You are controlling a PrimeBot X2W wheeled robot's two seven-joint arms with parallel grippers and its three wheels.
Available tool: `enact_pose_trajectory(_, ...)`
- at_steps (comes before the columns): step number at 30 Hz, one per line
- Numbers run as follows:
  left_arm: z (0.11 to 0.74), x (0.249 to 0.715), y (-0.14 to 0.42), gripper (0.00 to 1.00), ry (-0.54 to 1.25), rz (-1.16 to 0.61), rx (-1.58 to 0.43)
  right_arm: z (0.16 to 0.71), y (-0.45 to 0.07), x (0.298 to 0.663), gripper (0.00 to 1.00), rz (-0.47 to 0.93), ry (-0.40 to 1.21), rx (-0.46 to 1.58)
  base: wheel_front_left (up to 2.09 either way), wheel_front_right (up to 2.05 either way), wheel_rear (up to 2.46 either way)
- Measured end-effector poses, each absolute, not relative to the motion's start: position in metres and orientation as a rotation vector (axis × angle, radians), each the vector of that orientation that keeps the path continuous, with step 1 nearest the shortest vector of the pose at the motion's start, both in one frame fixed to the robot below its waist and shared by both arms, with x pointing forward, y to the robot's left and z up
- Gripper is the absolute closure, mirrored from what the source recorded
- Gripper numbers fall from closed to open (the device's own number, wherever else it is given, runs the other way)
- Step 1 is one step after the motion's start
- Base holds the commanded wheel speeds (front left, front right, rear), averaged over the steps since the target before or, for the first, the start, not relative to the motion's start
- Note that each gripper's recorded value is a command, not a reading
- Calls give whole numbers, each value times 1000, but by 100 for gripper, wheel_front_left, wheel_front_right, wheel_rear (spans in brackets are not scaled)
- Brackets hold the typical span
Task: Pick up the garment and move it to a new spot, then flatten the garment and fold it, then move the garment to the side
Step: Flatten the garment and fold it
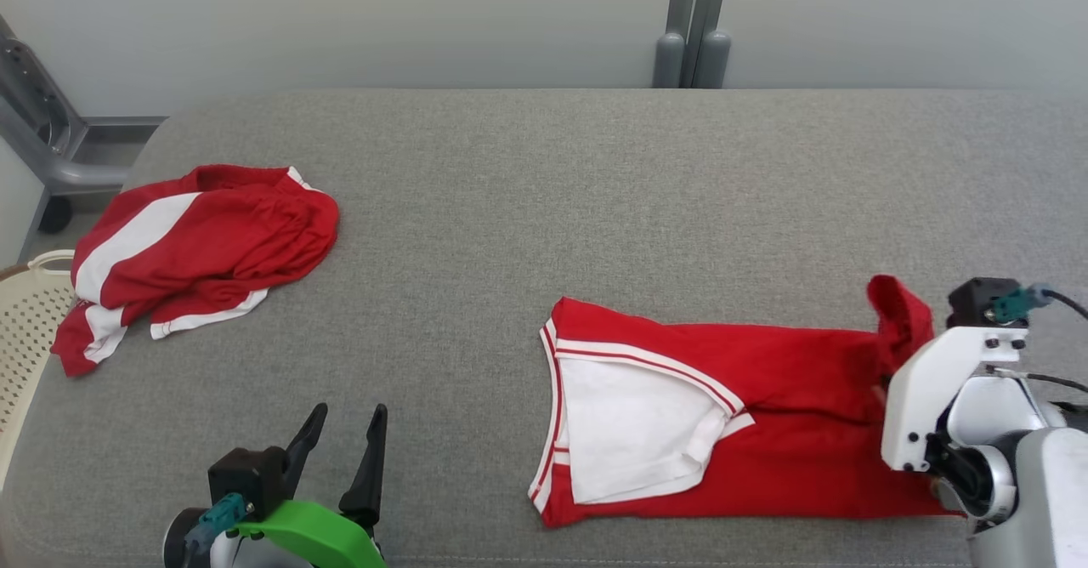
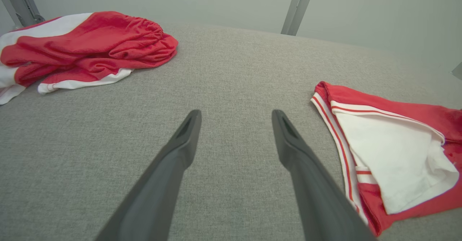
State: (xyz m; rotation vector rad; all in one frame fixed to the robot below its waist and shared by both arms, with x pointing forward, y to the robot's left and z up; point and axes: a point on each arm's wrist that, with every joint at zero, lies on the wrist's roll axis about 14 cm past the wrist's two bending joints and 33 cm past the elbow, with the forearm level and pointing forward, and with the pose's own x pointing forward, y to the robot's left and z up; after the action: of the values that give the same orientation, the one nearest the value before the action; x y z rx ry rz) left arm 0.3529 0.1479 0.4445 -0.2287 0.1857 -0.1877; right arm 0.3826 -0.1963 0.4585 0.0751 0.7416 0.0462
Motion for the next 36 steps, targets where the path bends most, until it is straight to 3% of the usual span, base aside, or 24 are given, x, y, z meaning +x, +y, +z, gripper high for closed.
enact_pose_trajectory(20,443,338,158,0,187,-157,-236,451,-36,390,100,527,754,91,0,0,0)
enact_pose_trajectory(36,437,327,161,0,200,-131,-248,461,18,405,100,663,686,142,0,0,0)
